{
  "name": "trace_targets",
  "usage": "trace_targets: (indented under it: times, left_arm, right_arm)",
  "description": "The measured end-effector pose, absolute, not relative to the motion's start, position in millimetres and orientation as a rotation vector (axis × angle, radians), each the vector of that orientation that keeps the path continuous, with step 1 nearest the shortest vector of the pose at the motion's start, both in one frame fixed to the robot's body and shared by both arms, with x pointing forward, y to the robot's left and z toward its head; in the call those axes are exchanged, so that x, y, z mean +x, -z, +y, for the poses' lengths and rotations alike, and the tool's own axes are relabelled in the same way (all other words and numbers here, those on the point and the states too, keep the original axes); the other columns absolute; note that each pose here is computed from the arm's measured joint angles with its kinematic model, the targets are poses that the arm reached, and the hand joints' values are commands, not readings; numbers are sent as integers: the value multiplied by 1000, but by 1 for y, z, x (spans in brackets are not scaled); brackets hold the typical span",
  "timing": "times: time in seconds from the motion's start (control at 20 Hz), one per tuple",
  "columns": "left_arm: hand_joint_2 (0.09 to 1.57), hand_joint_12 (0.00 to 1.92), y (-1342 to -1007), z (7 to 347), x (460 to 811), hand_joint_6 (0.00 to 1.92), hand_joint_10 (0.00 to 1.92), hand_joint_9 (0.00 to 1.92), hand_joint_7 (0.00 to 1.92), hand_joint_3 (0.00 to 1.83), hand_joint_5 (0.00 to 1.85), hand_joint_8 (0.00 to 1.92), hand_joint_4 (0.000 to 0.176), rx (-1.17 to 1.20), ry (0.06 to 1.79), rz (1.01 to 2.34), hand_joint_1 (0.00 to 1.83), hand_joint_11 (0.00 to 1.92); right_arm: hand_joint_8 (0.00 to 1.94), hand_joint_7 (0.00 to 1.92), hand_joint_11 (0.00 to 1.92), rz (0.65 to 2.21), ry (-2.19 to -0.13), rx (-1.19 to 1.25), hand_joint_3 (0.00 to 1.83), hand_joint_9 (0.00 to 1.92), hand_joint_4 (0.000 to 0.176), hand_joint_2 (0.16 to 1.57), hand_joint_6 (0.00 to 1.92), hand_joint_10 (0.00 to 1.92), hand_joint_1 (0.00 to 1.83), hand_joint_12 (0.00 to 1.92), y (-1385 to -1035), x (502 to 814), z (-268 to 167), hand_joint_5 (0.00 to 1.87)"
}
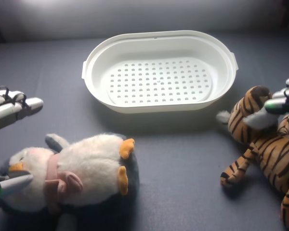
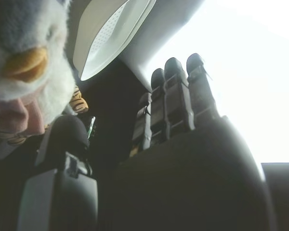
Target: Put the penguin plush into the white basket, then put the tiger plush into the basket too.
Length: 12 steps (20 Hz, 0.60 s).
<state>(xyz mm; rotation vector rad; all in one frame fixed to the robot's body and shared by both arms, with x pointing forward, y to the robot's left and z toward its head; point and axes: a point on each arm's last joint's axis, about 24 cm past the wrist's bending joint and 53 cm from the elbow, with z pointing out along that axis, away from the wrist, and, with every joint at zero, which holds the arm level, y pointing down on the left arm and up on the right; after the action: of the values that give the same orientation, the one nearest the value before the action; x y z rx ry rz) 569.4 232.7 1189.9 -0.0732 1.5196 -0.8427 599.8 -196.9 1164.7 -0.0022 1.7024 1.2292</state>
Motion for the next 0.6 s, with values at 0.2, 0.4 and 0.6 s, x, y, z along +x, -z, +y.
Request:
trace_targets:
  times: [0.2,0.4,0.6]
  left_arm:
    - [1052,520,-1190,233,570,0,3,310,303,0,298,0,114,-74,842,1522,524,0]
    - [847,569,-1187,227,567,4,3,286,228,0,194,2,149,-69,873,1537,471,0]
    - [761,535,-1169,211,558,0,0,233,168,0,118,0,162,-2,900,1634,569,13]
  right_arm:
    - [0,325,280,1702,-1229,-1,1,328,63,1272,1,1,608,262,-1165,600,-197,348]
    - [1,321,275,1702,-1230,-2,3,317,72,1279,1,0,596,235,-1165,600,-197,338]
    - [0,322,274,1707,-1233,-12,2,313,66,1284,0,3,599,226,-1164,599,-196,342]
